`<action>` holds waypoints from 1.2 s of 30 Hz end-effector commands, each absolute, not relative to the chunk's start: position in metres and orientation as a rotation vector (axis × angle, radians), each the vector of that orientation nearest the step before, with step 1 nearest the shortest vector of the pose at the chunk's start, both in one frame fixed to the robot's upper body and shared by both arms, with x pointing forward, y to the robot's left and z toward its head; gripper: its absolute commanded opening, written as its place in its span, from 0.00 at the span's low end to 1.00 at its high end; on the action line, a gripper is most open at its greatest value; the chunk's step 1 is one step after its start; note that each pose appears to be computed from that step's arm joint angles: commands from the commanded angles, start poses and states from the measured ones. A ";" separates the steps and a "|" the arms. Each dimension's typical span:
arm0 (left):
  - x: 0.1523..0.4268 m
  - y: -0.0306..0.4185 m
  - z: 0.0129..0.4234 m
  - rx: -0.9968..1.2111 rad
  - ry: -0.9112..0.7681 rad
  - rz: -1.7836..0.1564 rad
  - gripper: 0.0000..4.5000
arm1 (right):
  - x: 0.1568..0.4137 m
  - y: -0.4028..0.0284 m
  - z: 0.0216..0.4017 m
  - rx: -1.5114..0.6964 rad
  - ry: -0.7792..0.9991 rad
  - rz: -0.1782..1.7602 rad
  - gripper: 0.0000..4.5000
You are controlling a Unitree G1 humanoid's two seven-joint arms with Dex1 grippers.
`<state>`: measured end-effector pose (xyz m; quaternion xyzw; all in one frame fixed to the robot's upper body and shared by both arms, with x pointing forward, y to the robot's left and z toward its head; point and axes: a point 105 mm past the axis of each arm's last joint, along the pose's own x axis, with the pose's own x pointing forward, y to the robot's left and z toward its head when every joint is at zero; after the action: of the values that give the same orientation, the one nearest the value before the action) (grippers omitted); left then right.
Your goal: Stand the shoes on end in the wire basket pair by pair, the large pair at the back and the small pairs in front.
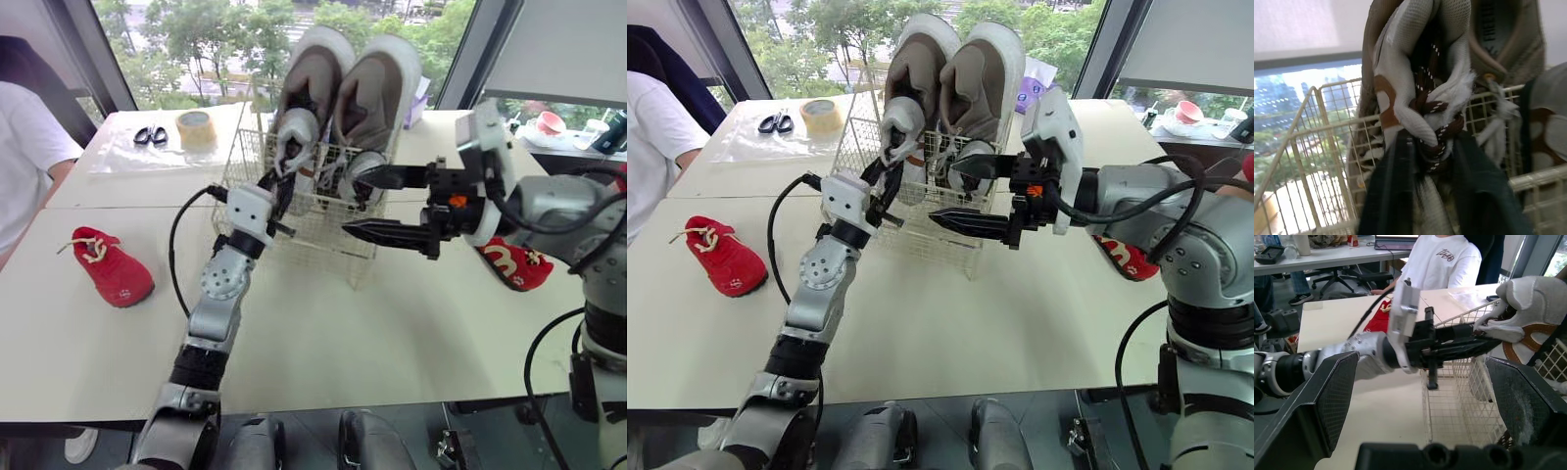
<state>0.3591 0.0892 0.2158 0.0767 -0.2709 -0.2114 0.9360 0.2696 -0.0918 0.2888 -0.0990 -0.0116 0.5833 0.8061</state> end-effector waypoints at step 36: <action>0.243 0.090 0.226 -0.350 0.089 -1.188 1.00 | 0.286 -0.256 0.278 0.008 -0.135 0.356 1.00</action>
<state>0.2430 0.0887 0.2242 -0.1666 0.0491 -0.5504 0.8166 0.2928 -0.2347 0.2785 0.0154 -0.0581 0.2182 0.9740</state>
